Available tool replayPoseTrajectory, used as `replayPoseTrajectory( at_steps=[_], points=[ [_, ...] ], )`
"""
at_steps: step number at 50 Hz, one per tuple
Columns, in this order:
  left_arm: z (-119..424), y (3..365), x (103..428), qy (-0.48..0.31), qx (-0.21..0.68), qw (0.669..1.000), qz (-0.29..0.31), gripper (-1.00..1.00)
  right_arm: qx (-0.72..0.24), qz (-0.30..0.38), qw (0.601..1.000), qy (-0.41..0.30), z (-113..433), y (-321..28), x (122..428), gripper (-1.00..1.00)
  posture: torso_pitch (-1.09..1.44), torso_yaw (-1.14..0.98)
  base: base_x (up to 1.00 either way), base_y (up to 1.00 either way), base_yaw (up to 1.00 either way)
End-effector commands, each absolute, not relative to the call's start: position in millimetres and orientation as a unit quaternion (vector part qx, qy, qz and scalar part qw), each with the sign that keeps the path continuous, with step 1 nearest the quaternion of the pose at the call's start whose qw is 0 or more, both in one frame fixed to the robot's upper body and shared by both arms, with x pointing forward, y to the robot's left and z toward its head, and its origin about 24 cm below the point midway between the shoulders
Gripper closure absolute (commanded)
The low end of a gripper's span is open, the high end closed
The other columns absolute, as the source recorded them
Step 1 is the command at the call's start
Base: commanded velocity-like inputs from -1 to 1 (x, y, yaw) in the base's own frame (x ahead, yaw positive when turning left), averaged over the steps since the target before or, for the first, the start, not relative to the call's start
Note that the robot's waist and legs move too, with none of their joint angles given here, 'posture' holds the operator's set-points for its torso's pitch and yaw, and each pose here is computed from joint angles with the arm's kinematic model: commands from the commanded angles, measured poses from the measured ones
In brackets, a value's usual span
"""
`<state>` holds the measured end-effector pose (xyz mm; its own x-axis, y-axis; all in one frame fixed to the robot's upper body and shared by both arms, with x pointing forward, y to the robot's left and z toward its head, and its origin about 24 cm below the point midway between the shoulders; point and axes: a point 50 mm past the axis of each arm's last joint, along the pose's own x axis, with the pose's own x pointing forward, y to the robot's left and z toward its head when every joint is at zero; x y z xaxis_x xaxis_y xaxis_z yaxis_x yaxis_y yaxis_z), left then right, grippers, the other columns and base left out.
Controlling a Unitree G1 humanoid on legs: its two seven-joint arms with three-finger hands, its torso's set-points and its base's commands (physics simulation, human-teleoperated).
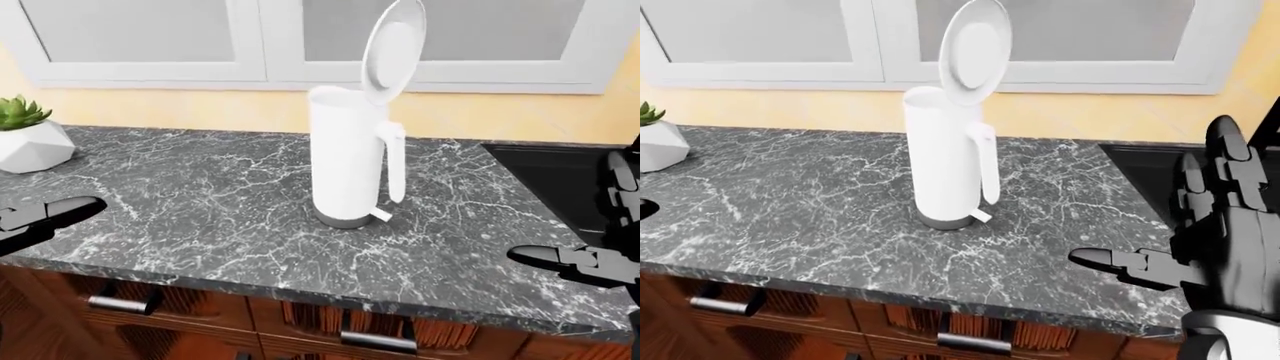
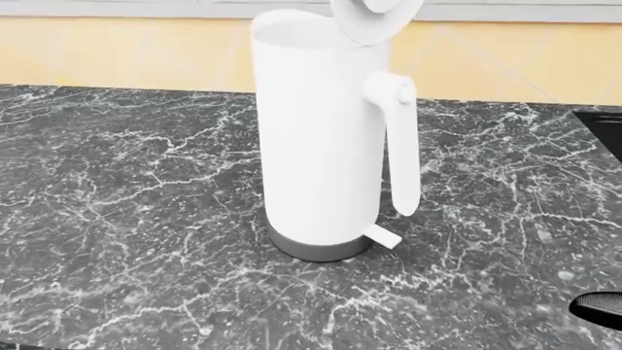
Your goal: Close the lid of the electric kettle.
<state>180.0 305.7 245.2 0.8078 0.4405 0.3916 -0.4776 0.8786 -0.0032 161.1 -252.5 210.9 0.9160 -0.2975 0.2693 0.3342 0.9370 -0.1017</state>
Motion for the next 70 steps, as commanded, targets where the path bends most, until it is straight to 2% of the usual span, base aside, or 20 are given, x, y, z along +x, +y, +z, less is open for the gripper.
replayPoseTrajectory(
  at_steps=[1,13,41,50,70],
  points=[
    [256,302,177,-0.225,0.06,0.944,0.236,-1.0,-0.084,-0.159,0.971,-0.155,219,-250,159,-1.0,-0.52,0.0,0.0,0.0,0.0],
    [258,301,176,-0.228,0.062,0.943,0.236,-1.0,-0.084,-0.158,0.971,-0.156,221,-250,159,-1.0,-0.64,0.0,0.0,0.0,0.0],
    [256,300,178,-0.235,0.061,0.942,0.232,-1.0,-0.091,-0.161,0.973,-0.142,214,-249,160,-1.0,-0.64,0.0,0.0,0.0,0.0],
    [257,300,178,-0.235,0.061,0.942,0.231,-1.0,-0.147,-0.183,0.967,-0.103,208,-256,159,-1.0,-0.64,0.0,0.0,0.0,0.0],
    [259,301,177,-0.236,0.057,0.942,0.232,-1.0,-0.209,-0.178,0.959,-0.078,213,-256,165,-1.0,-0.64,0.0,0.0,0.0,0.0]
  ],
)
